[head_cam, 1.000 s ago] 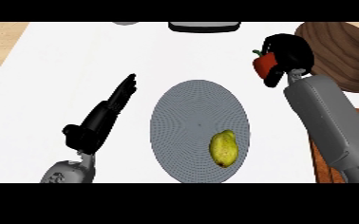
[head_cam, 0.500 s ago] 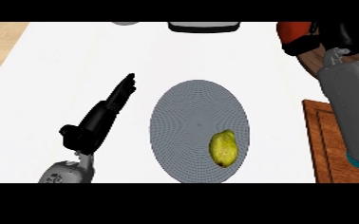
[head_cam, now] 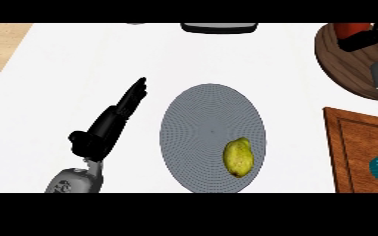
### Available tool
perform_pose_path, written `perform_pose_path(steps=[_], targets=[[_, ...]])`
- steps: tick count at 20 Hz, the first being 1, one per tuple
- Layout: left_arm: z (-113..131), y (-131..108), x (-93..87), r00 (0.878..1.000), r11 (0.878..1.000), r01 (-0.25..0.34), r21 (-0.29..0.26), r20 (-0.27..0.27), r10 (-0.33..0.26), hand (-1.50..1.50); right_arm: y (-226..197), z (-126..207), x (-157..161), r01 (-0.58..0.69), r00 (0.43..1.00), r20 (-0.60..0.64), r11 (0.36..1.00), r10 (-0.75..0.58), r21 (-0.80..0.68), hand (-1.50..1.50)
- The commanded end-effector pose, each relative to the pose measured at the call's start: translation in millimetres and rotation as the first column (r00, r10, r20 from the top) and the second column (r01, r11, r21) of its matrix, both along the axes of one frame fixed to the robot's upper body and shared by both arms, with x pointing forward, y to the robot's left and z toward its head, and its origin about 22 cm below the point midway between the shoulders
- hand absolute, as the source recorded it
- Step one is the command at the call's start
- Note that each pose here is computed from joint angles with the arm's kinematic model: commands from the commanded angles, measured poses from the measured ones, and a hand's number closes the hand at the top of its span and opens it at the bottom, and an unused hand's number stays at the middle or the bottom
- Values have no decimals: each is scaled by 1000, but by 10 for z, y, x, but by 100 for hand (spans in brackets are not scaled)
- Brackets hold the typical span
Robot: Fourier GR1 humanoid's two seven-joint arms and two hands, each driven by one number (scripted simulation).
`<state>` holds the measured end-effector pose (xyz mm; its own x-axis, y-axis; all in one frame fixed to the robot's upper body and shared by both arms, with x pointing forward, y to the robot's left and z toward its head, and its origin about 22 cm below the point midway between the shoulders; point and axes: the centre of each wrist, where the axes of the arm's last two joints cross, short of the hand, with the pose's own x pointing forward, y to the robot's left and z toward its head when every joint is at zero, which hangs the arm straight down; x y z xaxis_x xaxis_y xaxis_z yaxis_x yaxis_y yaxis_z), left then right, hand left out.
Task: Pick the bell pepper from the placemat and place it in the bowl
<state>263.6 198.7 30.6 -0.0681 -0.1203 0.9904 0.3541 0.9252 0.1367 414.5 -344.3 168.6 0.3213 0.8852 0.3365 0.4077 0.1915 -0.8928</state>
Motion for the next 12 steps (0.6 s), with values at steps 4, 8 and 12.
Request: perform_pose_path(steps=[4, 8, 12], targets=[[3, -184, 196, 1000, 1000, 3, 9, -10, -2, 0, -491, -201, 10, 98, 994, 54, 989, -93, -109, 150], [137, -43, 98, 1000, 1000, 15, 13, 13, -15, 0, -885, -219, -119, 102, 977, -186, 994, -106, -29, 150], [31, -152, 98, 999, 999, 32, 9, 9, -32, 0, -919, -297, -110, 114, 947, -318, 978, -54, 175, 150]])
